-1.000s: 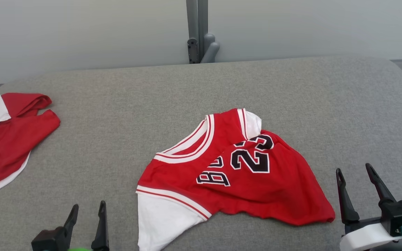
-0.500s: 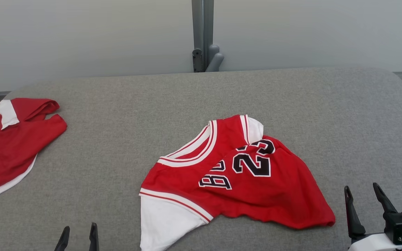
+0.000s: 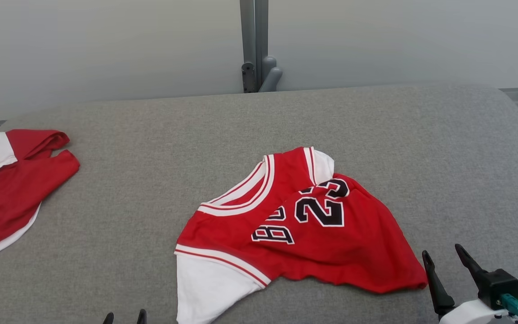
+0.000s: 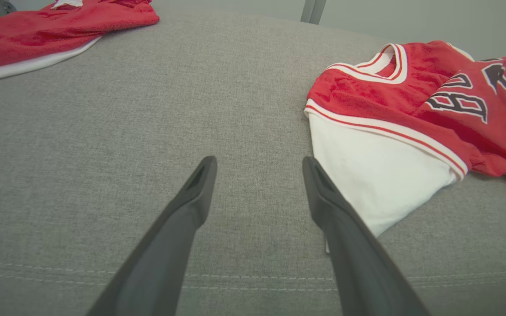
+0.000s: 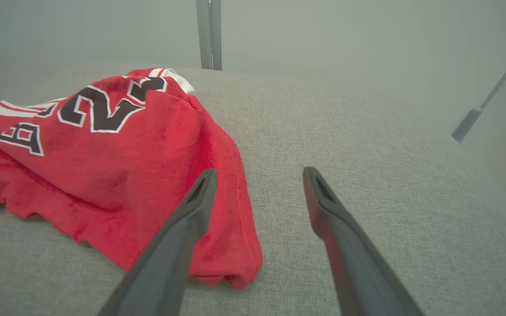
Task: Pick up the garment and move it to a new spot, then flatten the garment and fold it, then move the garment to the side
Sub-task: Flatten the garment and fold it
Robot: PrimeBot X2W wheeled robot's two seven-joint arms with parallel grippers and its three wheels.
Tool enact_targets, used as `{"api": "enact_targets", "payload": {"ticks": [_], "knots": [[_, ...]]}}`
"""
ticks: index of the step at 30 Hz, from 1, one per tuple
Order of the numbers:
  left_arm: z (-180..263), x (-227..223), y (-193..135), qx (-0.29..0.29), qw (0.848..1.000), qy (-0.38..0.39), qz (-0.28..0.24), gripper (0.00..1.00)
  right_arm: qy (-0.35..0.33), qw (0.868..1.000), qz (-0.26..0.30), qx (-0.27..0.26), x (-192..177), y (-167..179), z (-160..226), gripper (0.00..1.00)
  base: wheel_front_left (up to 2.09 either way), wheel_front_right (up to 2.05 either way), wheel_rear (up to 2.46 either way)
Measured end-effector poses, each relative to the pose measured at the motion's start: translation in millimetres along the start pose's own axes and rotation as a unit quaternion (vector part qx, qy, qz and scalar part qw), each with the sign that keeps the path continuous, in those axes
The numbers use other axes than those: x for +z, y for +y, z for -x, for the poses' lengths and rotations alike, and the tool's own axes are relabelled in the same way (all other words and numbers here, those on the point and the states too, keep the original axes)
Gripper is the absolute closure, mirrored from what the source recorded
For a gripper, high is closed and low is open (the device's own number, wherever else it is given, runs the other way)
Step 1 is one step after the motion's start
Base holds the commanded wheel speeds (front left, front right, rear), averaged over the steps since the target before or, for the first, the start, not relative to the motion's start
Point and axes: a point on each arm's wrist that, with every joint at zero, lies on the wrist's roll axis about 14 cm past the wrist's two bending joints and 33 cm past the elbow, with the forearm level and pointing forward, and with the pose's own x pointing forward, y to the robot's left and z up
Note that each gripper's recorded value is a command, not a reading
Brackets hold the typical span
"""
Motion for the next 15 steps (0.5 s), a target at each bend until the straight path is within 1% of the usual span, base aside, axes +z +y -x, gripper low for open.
{"api": "enact_targets", "payload": {"ticks": [2,4,6,8,9,11,15], "knots": [[-4.3,-9.7,-8.1,-0.011,1.0,0.027,0.01,0.0,0.017,1.0,-0.006,0.009,-6.7,-2.0,-4.1,0.0,0.0,0.0,0.0],[-9.4,-17.9,-20.6,-0.031,0.998,0.056,0.014,0.0,0.049,0.998,0.004,0.027,-15.7,-1.3,-9.1,0.0,0.0,0.0,0.0],[-9.4,-29.6,-32.6,-0.051,0.995,0.089,0.012,0.0,0.083,0.996,0.013,0.039,-26.7,-4.0,-11.4,0.0,0.0,0.0,0.0],[-12.2,-34.5,-38.8,-0.059,0.992,0.109,0.024,0.0,0.121,0.991,0.007,0.052,-39.4,-0.9,-13.2,0.0,0.0,0.0,0.0],[-14.3,-34.9,-41.6,-0.064,0.991,0.114,0.024,0.0,0.135,0.989,0.002,0.06,-44.5,3.3,-14.6,0.0,0.0,0.0,0.0],[-20.6,-33.4,-44.9,-0.066,0.99,0.119,0.042,0.0,0.161,0.984,0.01,0.077,-53.2,8.3,-18.2,0.0,0.0,0.0,0.0],[-30.8,-34.3,-48.1,-0.073,0.988,0.132,0.041,0.0,0.207,0.974,0.012,0.092,-72.0,12.3,-24.3,0.0,0.0,0.0,0.0]]}}
